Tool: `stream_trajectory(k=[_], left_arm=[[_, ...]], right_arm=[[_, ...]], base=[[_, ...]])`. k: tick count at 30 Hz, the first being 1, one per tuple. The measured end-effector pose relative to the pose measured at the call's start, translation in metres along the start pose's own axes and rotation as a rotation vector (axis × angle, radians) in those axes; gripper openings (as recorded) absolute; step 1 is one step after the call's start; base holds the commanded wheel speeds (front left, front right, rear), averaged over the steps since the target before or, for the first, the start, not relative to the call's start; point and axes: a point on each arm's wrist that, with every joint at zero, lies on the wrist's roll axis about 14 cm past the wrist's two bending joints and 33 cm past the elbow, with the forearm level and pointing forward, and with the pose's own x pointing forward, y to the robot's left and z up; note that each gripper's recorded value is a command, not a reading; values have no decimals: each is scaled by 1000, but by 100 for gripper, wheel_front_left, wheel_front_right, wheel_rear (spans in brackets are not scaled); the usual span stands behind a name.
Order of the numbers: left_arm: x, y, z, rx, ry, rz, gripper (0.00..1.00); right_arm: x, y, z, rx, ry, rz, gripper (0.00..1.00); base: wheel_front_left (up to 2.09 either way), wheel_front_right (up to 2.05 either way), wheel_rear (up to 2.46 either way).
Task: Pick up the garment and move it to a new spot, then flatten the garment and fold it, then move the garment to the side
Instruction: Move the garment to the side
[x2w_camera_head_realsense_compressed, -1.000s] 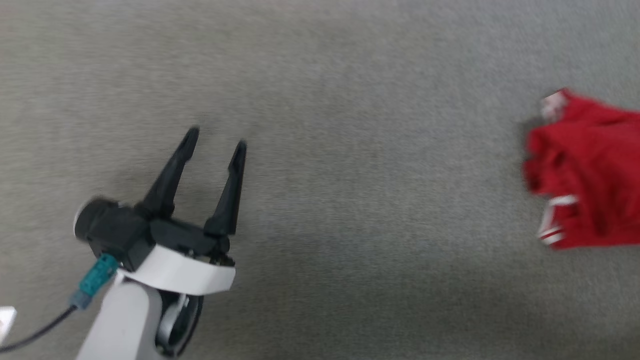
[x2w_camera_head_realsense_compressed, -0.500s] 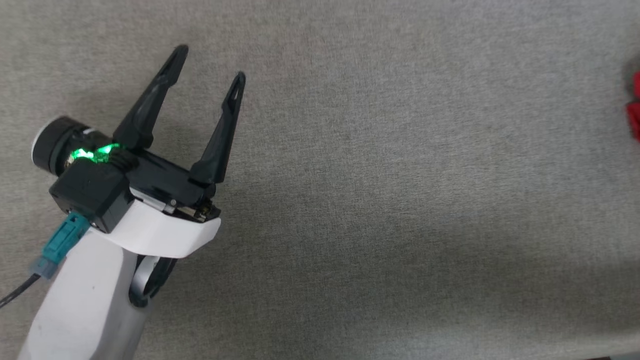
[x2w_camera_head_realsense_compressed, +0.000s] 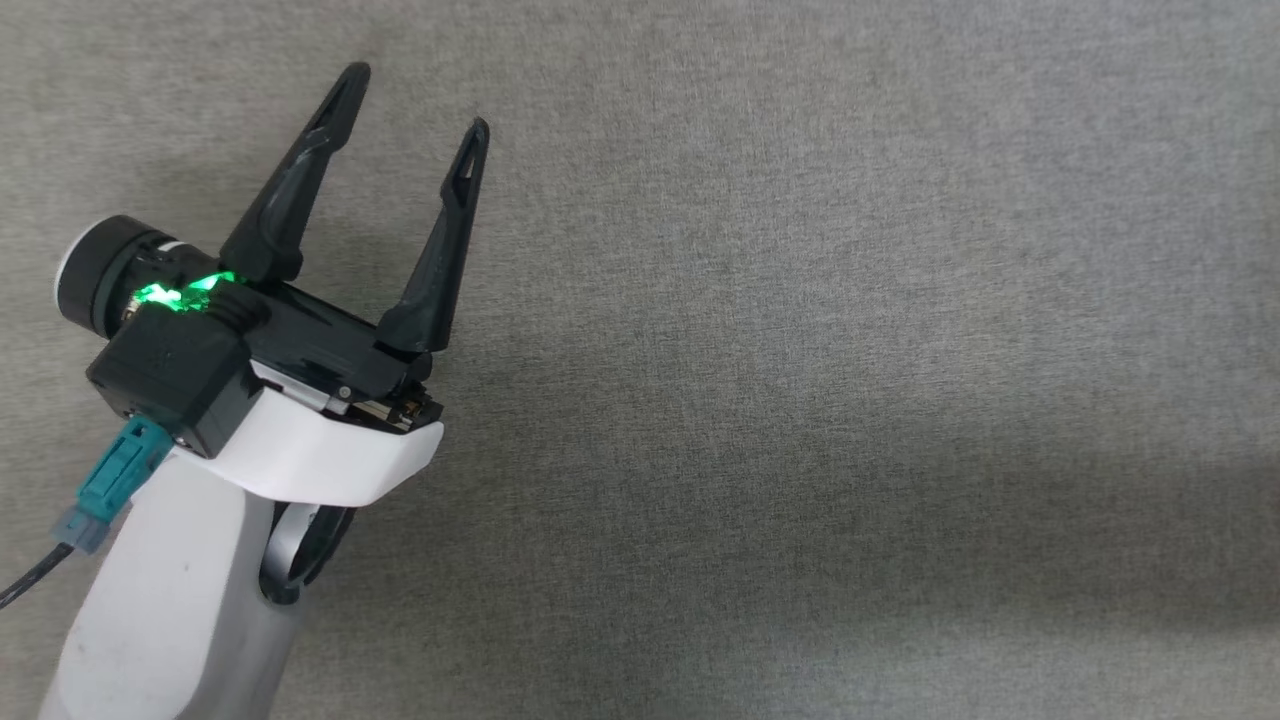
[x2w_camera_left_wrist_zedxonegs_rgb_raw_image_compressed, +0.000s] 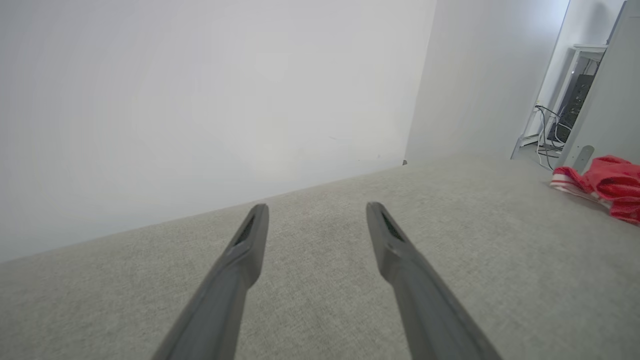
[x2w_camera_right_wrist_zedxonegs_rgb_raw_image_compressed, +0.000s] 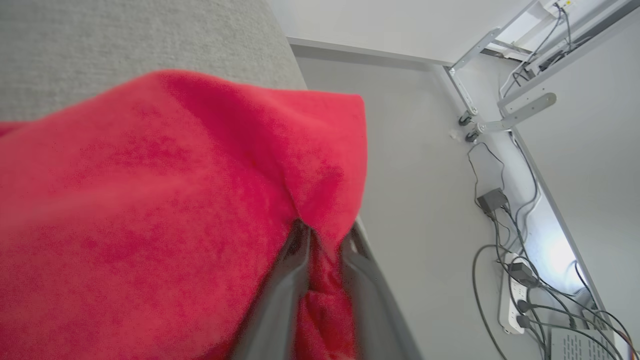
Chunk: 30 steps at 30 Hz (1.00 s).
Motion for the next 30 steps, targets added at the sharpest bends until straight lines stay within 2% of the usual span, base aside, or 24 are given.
stream_trajectory(k=[1,8,11,16,17,27,30], left_arm=[[-1,0,3,1,-3,4,100],[-14,-3,27,-3,-24,49,100],[-28,-4,34,-11,-18,88,100],[-63,0,44,-24,3,183,100],[-78,0,46,-30,14,218,100],[-147,1,52,-21,65,342,100],[-171,4,56,-15,69,390,100]], right_arm=[[-1,0,0,1,-2,2,100],[-16,-4,18,-8,-65,22,100],[-27,5,32,-3,-124,62,100],[-57,44,47,67,-237,189,100],[-72,59,51,73,-282,241,100],[-149,136,45,106,-430,495,100],[-176,158,42,162,-462,560,100]], base=[[0,0,0],[0,0,0],[0,0,0],[0,0,0],[0,0,0],[0,0,0],[0,0,0]])
